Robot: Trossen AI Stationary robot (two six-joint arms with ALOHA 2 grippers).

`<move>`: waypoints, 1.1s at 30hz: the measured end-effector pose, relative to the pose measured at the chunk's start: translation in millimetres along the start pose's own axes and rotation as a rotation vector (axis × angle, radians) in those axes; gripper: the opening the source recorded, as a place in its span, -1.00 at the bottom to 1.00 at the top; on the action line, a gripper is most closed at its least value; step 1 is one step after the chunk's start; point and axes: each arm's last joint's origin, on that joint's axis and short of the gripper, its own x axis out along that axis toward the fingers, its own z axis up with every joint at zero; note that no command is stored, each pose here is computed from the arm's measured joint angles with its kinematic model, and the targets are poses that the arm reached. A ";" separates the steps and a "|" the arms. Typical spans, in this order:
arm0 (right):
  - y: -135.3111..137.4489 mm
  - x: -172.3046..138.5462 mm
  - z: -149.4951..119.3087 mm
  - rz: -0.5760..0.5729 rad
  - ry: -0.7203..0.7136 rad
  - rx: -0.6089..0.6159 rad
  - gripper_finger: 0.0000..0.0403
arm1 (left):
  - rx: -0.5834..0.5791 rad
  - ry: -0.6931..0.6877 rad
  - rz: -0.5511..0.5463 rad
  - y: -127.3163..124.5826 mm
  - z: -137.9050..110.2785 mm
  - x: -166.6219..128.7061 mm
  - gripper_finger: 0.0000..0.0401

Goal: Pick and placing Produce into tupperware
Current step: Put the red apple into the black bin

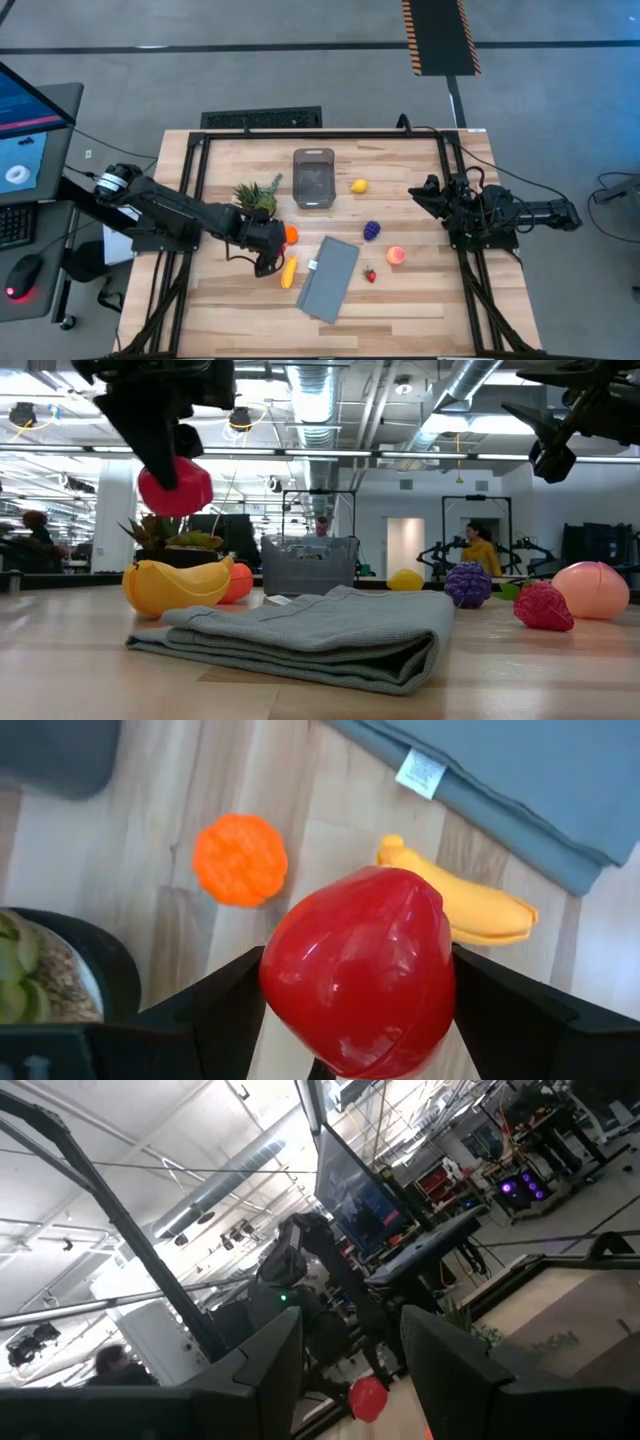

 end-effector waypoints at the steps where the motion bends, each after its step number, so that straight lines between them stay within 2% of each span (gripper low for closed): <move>1: 0.0 0.0 0.0 0.000 0.000 0.000 -0.03 | 0.002 -0.006 -0.001 0.3 2.1 -1.7 0.36; 19: 0.4 0.0 -0.4 0.015 0.012 -0.001 -0.03 | 0.036 -0.120 0.082 21.1 40.1 -33.2 0.36; 33: 0.5 0.0 -0.5 0.018 0.014 -0.001 -0.03 | 0.040 -0.144 0.131 49.5 54.1 -37.0 0.36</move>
